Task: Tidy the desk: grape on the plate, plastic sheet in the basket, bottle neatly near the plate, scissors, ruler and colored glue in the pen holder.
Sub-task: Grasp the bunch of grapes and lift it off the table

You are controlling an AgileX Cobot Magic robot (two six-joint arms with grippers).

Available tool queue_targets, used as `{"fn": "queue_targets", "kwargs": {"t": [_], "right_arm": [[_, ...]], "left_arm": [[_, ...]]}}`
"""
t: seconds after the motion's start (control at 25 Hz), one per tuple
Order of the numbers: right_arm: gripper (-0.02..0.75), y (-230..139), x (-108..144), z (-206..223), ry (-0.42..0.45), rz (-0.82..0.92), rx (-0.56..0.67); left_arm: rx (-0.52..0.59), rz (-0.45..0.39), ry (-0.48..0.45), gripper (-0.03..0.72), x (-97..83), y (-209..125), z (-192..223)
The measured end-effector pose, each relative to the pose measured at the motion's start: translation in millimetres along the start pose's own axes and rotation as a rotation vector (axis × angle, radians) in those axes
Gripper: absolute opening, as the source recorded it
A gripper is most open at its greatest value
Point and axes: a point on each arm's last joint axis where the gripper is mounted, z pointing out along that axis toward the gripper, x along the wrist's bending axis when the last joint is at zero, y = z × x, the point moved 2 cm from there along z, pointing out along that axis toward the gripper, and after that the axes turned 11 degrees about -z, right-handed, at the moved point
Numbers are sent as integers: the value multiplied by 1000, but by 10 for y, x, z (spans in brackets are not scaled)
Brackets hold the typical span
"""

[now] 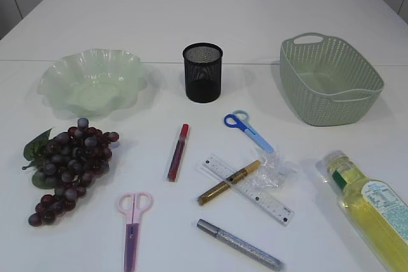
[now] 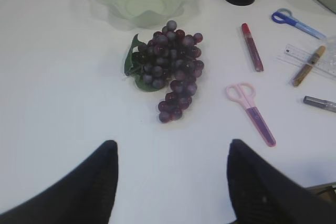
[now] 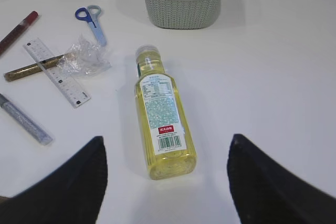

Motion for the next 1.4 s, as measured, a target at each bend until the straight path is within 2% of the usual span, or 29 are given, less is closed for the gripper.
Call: {"fn": "queue_targets", "kwargs": {"t": [0.36,0.64,0.92,1.08,1.24,1.4], "right_arm": [[557,0,1,0,1,0,0],[557,24,60,-3,54,26,-21],[557,28,62,-3,57,30,-24],[557,56,51,-3,49,104,-47],[557,172,5,63,47,130,-52],[557,353,-61,233,70,158,-4]], "left_arm": [[1,-5,-10,453,-11,-2,0],[0,-6,-12,426,-13,0,0],[-1,-12,-25,424,-27,2,0],[-7,-28,-54,424,-63,24,12],[-30,-48,-75,424,-120,208,75],[9,-67,-55,424,-151,441,311]]}}
